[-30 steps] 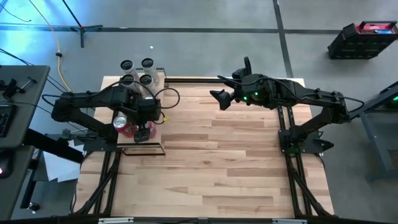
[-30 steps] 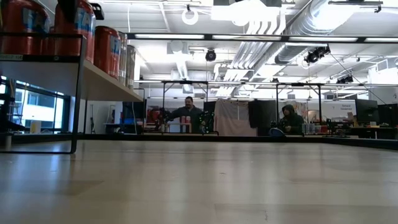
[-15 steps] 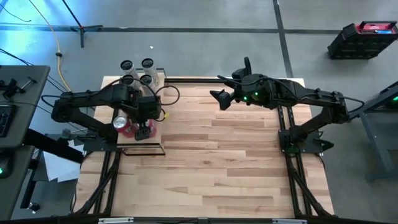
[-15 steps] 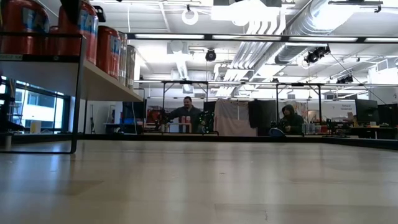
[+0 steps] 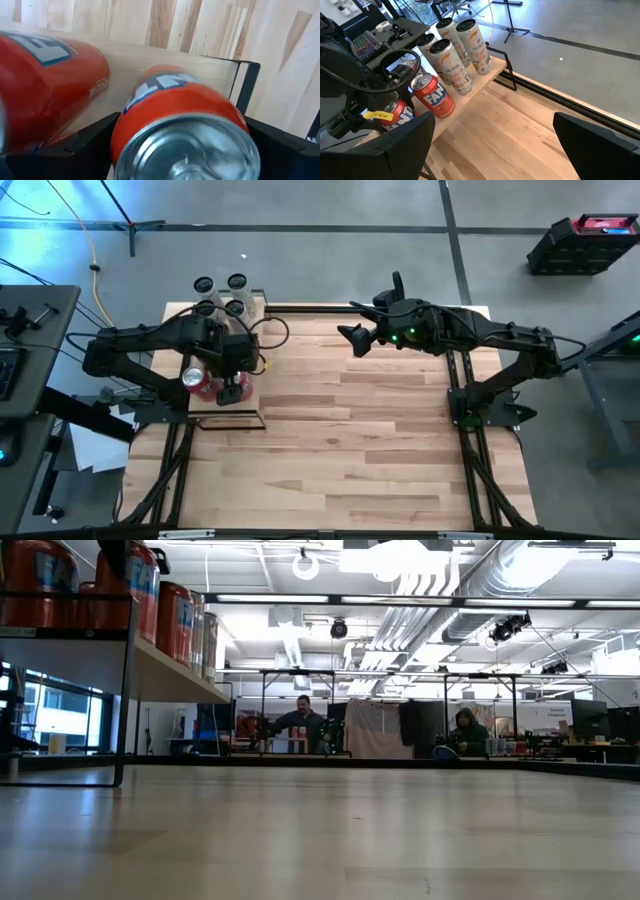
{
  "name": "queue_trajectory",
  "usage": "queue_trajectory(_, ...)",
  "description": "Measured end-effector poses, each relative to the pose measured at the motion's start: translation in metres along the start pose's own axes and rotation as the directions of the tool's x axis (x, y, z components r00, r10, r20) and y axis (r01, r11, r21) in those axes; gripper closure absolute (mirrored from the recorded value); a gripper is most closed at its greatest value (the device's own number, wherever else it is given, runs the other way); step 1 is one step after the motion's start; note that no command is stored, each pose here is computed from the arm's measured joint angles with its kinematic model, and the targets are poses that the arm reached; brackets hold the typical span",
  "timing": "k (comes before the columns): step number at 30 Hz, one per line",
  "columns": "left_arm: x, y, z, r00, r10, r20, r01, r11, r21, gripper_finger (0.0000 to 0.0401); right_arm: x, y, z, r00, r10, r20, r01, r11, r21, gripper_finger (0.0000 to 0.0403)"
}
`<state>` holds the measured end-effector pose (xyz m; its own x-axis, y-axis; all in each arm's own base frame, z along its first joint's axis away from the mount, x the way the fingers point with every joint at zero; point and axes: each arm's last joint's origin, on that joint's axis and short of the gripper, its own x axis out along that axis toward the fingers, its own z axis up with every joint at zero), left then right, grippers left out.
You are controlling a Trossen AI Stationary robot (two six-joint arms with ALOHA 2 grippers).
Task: Place canned beverage on shelf
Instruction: Put the red soda can on the shelf aligned with the other red soda can, then adjust the red soda cans
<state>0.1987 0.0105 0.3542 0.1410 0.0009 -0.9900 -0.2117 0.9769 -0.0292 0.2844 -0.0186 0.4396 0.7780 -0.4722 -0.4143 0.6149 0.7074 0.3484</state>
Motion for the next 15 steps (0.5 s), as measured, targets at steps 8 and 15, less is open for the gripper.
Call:
queue_trajectory(8, -0.025, 0.0, 0.002, 0.996, -0.017, 0.091, 0.017, 1.0, 0.004, 0.005, 0.0, 0.0, 0.0, 1.0, 0.0, 0.0, 0.0, 1.0, 0.0, 0.0011)
queue_trajectory(15, -0.045, -0.001, 0.002, 0.984, -0.036, 0.173, 0.031, 0.999, 0.031, 0.005, 0.0, 0.0, 0.0, 1.0, 0.0, 0.0, 0.0, 1.0, 0.0, 0.0011)
